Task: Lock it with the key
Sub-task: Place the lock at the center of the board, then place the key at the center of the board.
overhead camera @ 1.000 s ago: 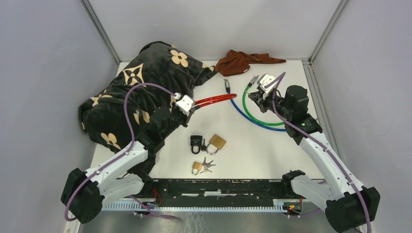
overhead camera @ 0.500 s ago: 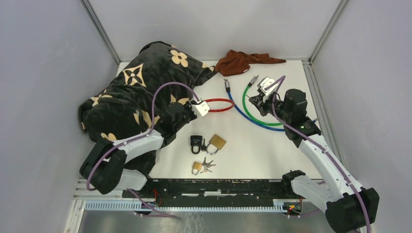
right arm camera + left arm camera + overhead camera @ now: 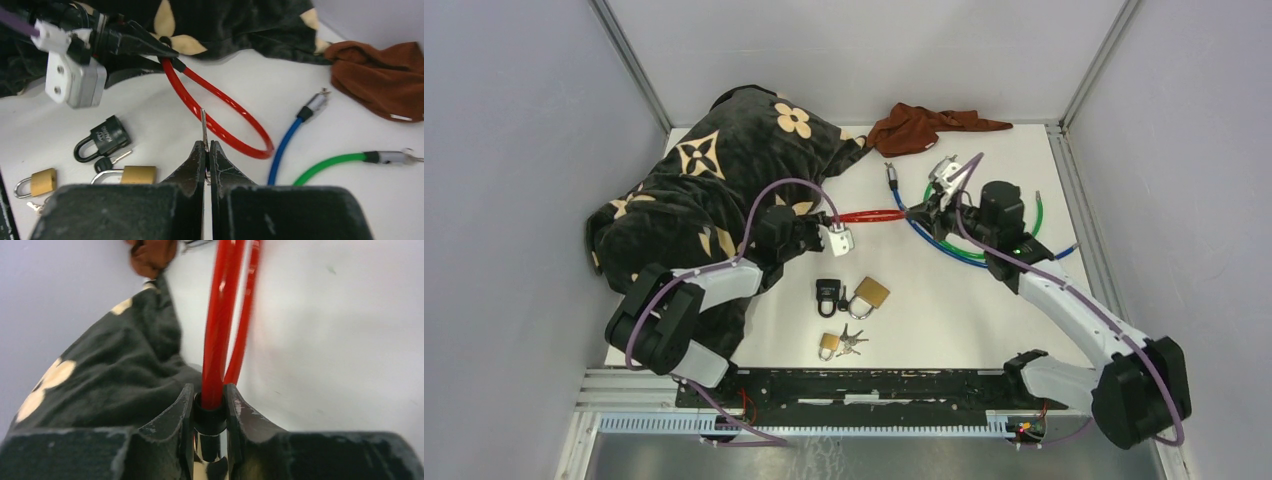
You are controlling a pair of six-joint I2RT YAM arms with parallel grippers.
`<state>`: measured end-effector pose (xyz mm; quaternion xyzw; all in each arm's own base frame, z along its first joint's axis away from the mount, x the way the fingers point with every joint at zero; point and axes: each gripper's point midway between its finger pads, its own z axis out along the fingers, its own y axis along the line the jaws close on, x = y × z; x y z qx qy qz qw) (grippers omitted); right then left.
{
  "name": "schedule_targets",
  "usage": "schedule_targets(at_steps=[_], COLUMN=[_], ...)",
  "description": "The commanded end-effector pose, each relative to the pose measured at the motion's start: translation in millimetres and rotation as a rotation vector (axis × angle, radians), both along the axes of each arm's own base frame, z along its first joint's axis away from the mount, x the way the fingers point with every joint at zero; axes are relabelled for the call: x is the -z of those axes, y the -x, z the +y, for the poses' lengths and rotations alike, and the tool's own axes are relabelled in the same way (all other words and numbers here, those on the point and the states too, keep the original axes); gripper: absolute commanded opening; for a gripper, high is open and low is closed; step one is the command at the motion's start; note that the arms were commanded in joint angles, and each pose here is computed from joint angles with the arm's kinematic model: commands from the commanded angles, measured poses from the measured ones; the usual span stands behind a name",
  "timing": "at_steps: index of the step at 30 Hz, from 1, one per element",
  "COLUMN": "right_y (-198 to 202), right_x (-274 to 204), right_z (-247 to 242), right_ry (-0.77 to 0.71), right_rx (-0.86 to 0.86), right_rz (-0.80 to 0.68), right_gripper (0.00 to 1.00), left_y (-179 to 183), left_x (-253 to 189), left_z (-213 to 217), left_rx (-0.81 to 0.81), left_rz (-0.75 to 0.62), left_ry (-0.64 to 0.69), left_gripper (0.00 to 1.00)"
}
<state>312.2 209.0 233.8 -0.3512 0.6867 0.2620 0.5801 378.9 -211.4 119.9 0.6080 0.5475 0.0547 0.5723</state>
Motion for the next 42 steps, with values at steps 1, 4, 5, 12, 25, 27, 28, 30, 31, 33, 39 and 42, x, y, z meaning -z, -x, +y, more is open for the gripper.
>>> schedule_targets(at_steps=[1, 4, 5, 12, 25, 27, 28, 30, 31, 33, 39, 42], right_y=[-5.2, -9.1, -11.6, -46.8, -56.8, -58.1, -62.0, -69.3, -70.4, -73.1, -71.2, -80.7], right_x=[-9.8, 12.4, 18.2, 59.7, 162.2, 160.3, 152.8, 136.9, 130.7, 125.4, 147.2, 147.8], right_z=[46.3, 78.9, 85.7, 107.9, 100.3, 91.8, 86.5, 67.6, 54.3, 19.8, -45.4, -40.9], right_ry=[-0.041, -0.004, 0.001, 0.041, 0.271, 0.321, 0.343, 0.418, 0.454, 0.519, 0.529, 0.559], right_rx=[-0.069, -0.118, -0.126, -0.068, 0.084, 0.105, 0.128, 0.182, 0.214, 0.29, 0.339, 0.289], right_rz=[-0.003, 0.053, 0.071, 0.185, 0.47, 0.47, 0.448, 0.391, 0.376, 0.365, 0.503, 0.485], right_gripper=[0.0, 0.0, 0.0, 0.0, 0.4, 0.49, 0.52, 0.54, 0.54, 0.53, 0.51, 0.46], left_y=[43.5, 42.1, 42.8, 53.8, 79.2, 86.2, 88.5, 89.5, 88.7, 87.5, 104.2, 113.5], left_x=[35.1, 30.1, 27.9, 8.4, -76.4, -77.3, -76.9, -74.1, -72.5, -68.2, -71.7, -63.4], left_z=[-5.6, -3.4, -2.9, 0.4, 4.5, 6.1, 8.8, 18.2, 25.4, 41.0, 47.2, 46.3], left_rx=[0.239, 0.213, 0.211, 0.213, -0.106, -0.159, -0.192, -0.281, -0.338, -0.442, -0.42, -0.383], left_rz=[0.006, 0.001, -0.002, -0.035, 0.292, 0.383, 0.423, 0.5, 0.527, 0.565, 0.604, 0.609], left_ry=[-0.181, -0.164, -0.159, -0.125, 0.571, 0.703, 0.76, 0.876, 0.929, 1.009, 1.037, 0.984], left_gripper=[0.34, 0.43, 0.57, 0.96, 1.0, 1.0, 1.0, 1.0, 1.0, 1.0, 1.0, 1.0])
